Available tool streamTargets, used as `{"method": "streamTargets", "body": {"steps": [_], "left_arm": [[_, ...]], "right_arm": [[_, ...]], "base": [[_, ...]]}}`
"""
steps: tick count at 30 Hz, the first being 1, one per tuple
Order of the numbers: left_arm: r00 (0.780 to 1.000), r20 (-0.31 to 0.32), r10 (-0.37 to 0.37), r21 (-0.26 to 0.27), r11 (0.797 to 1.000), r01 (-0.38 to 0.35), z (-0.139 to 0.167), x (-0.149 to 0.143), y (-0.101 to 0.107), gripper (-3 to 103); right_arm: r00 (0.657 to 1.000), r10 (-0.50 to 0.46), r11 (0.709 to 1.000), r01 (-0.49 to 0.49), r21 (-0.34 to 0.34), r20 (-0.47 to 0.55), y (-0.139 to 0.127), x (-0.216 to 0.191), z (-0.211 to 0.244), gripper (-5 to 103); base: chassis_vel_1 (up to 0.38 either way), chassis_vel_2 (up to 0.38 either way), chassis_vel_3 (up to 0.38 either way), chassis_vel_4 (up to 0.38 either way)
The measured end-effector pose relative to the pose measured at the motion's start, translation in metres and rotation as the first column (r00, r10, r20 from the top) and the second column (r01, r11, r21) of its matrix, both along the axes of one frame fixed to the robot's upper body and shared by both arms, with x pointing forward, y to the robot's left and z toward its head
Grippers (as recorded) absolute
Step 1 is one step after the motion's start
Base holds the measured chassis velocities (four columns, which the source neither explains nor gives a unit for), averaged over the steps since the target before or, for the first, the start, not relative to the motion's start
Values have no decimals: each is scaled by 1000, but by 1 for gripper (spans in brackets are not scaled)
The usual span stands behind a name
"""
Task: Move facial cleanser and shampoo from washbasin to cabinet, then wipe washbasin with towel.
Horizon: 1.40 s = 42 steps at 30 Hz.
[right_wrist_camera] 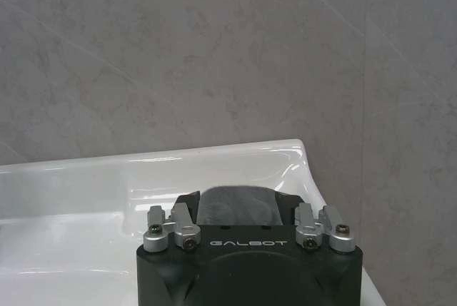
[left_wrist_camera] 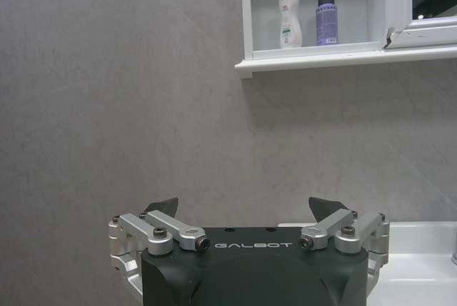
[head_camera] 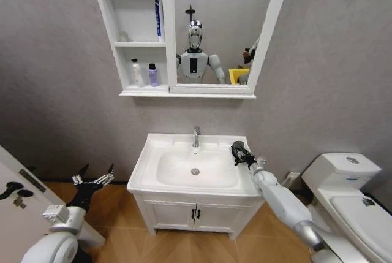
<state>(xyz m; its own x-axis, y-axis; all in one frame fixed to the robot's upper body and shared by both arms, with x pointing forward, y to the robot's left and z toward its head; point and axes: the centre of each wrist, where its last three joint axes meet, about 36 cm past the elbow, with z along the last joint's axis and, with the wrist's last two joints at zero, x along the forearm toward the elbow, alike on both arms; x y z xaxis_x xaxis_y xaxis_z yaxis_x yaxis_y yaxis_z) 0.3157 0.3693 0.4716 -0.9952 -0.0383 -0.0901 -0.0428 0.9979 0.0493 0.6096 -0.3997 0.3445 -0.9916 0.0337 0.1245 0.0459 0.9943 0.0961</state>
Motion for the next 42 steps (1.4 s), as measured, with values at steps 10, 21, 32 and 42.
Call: {"method": "streamTargets", "body": {"steps": [10, 21, 32, 42], "left_arm": [[1000, 0, 0, 0, 1000, 0, 0, 0, 0, 100], [1000, 0, 0, 0, 1000, 0, 0, 0, 0, 100], [1000, 0, 0, 0, 1000, 0, 0, 0, 0, 100], [1000, 0, 0, 0, 1000, 0, 0, 0, 0, 100]], "right_arm": [[988, -101, 986, 116, -120, 119, 1, -20, 30, 97], [960, -180, 964, 216, -156, 215, 39, -212, 102, 100], [989, -47, 993, 61, -98, 138, 105, -344, 144, 100], [967, 158, 978, -126, -166, 198, 85, -366, 170, 100]], "base": [[0, 0, 0, 0], [0, 0, 0, 0], [0, 0, 0, 0], [0, 0, 0, 0]]}}
